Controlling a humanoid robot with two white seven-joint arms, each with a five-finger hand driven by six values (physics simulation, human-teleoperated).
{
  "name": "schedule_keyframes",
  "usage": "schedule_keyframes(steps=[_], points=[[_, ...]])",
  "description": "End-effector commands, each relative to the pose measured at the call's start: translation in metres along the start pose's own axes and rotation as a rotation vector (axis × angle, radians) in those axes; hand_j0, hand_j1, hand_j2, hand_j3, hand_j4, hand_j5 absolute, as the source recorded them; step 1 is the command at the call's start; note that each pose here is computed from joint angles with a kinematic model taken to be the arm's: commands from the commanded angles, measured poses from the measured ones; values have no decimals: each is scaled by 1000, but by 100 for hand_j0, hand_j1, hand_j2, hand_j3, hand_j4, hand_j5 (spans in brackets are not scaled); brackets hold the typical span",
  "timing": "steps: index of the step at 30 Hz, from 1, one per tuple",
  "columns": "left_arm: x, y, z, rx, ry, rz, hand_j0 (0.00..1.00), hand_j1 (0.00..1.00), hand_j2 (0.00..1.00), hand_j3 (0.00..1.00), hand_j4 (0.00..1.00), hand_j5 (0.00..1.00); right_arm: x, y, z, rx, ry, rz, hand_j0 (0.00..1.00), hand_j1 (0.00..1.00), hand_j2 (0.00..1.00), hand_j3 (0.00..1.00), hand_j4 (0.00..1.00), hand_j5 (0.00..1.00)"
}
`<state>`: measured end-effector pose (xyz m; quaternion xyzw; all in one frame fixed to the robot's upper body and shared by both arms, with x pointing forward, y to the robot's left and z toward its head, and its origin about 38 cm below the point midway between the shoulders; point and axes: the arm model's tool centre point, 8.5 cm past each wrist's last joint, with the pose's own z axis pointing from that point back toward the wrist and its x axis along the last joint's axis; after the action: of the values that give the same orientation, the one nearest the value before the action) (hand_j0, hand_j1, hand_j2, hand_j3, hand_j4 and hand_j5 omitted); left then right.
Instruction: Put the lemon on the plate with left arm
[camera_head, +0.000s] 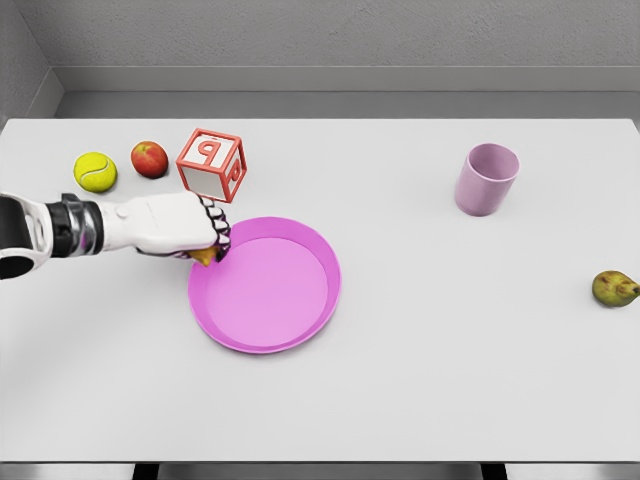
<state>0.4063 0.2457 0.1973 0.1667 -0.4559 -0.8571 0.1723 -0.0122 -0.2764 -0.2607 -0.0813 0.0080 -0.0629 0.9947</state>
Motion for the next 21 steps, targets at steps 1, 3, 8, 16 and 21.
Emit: schedule_keyframes(steps=[1,3,8,16,21], points=[[10,4,-7,11,-31,-9,43,43,43,43,43,43,0,0,0,0,0,0,100,100,100,100,100,100],[15,9,-10,23,-44,-21,43,43,43,43,43,43,0,0,0,0,0,0,100,100,100,100,100,100],[24,13,-19,39,-72,-25,44,44,44,44,44,44,0,0,0,0,0,0,100,100,100,100,100,100],[40,19,-39,55,-129,-28,49,49,49,49,49,49,0,0,0,0,0,0,100,100,100,100,100,100],[38,21,-38,58,-123,-31,100,100,100,100,100,100,0,0,0,0,0,0,100,100,100,100,100,100]])
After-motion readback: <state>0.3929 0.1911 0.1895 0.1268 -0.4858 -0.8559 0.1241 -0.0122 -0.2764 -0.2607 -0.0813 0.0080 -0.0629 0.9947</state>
